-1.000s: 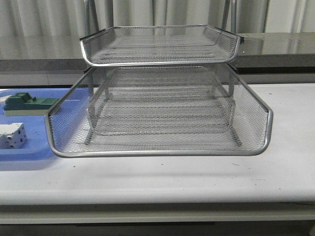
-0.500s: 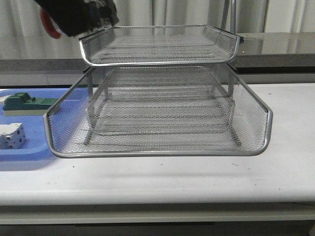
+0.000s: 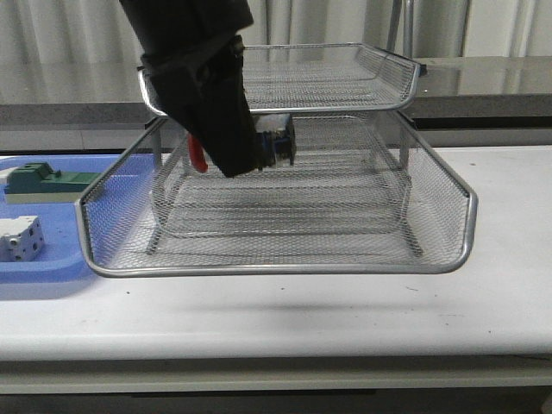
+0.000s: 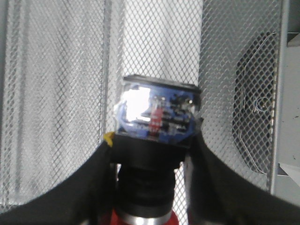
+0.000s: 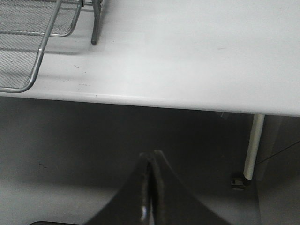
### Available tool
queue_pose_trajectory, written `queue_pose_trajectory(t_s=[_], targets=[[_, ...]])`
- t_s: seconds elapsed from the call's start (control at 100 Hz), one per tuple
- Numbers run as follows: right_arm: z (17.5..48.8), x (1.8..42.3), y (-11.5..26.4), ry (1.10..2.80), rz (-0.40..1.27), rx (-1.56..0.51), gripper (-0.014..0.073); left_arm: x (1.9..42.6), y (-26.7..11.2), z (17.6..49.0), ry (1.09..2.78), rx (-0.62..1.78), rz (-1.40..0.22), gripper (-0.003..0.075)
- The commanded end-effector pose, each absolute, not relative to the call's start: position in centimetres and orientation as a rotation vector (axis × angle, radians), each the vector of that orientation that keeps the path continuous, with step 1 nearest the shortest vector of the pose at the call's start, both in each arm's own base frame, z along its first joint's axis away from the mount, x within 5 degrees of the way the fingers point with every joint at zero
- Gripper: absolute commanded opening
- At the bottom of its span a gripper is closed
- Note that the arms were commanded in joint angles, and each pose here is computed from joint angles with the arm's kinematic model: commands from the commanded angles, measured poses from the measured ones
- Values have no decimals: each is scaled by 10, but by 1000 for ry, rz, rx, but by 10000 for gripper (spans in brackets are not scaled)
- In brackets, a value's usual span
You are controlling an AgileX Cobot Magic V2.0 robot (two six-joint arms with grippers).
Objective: Place button on rack with both arms
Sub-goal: 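Lift the button and carry it over the pulled-out middle tray, then lower the button into the middle tray, open the left gripper, withdraw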
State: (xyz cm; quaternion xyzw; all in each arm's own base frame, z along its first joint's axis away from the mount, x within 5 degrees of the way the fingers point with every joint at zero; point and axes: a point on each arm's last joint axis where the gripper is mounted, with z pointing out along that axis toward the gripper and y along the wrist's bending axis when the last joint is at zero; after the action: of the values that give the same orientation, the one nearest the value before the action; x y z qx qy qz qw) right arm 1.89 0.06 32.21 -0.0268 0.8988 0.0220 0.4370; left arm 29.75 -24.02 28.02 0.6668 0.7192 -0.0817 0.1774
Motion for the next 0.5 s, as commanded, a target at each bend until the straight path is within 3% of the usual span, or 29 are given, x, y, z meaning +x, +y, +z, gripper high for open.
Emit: queue_pose_trajectory(t_s=[0.0,0.49], targets=[[335,22,0,2158,42,-62,-68,295,-246,300,1967,1814,-243,-20],[335,22,0,2158,42,-62,-68,305,-252,293,1936,1763,-214,-20]])
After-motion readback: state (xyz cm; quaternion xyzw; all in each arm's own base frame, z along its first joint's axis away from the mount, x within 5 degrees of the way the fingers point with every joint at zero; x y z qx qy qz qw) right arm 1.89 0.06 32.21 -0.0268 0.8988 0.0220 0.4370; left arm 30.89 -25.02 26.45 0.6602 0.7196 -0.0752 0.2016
